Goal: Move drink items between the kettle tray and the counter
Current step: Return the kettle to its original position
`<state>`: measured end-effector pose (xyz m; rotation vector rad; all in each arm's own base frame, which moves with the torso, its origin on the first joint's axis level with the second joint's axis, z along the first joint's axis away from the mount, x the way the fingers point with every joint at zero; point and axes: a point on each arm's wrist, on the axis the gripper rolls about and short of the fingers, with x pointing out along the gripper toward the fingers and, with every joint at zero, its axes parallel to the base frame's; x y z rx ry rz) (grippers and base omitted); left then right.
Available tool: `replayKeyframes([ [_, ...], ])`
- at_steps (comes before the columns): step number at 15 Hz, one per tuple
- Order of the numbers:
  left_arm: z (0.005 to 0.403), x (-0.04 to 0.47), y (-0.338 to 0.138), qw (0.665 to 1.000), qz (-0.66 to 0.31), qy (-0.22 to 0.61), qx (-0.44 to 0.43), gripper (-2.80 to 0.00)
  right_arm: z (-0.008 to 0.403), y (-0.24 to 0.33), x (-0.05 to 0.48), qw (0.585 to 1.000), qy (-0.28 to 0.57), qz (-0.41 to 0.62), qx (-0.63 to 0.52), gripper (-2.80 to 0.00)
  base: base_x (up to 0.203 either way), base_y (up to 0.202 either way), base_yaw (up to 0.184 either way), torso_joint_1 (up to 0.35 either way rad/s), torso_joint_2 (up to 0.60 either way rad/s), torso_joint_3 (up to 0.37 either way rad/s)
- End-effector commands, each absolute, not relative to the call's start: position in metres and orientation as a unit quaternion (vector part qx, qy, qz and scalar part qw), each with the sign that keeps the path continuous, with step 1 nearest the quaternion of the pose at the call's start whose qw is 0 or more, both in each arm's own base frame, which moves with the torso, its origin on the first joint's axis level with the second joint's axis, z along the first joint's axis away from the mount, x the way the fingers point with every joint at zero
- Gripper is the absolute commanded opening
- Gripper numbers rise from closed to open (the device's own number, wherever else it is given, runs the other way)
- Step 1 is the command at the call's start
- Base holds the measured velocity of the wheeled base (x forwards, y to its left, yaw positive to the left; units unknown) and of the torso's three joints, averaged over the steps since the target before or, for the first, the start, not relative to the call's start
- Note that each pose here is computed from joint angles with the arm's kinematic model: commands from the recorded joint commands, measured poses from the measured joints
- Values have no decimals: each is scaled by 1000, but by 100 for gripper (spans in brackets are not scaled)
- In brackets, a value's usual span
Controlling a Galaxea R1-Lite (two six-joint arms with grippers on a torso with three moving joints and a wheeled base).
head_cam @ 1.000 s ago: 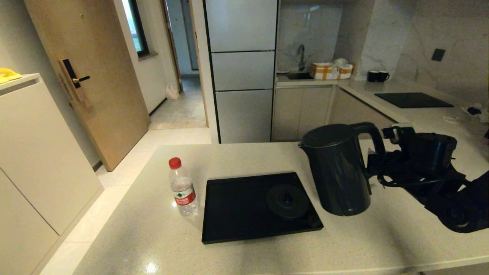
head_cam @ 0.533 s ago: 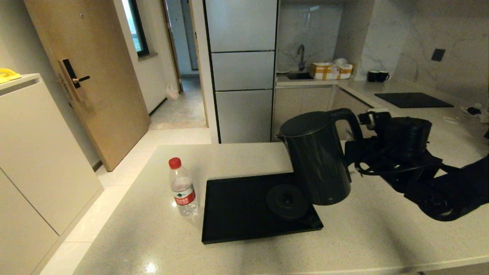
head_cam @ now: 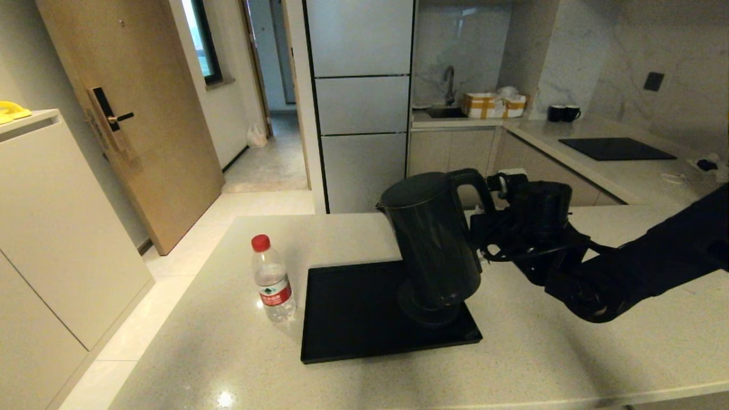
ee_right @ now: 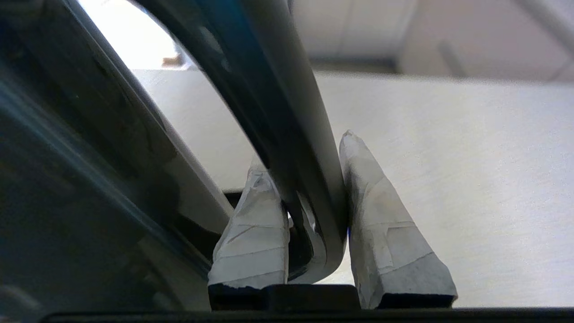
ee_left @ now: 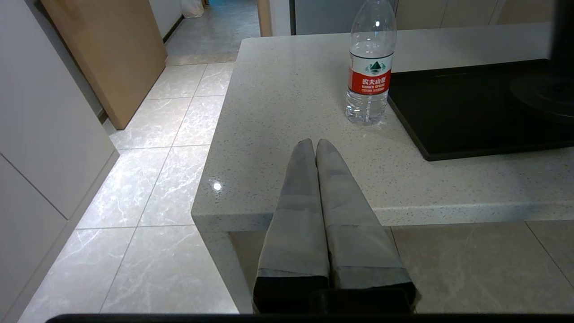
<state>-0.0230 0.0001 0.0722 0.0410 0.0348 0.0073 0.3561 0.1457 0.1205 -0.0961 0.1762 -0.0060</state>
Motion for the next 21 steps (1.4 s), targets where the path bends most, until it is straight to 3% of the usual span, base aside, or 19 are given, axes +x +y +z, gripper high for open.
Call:
replayKeyframes([
  [1, 72, -23, 0, 1000, 4, 17, 21, -280, 99, 160, 361, 993, 106, 9, -44, -280, 0, 0, 0, 0, 0, 0],
  [7, 72, -23, 0, 1000, 4, 17, 21, -280, 77, 170, 360, 991, 128, 17, -26, -280, 0, 0, 0, 0, 0, 0],
  [12, 72, -23, 0, 1000, 4, 18, 21, -280, 83, 167, 366, 993, 118, 11, -13, -280, 0, 0, 0, 0, 0, 0],
  [21, 72, -23, 0, 1000, 4, 18, 21, -280, 63, 136, 353, 989, 146, -7, -14, -280, 0, 0, 0, 0, 0, 0],
])
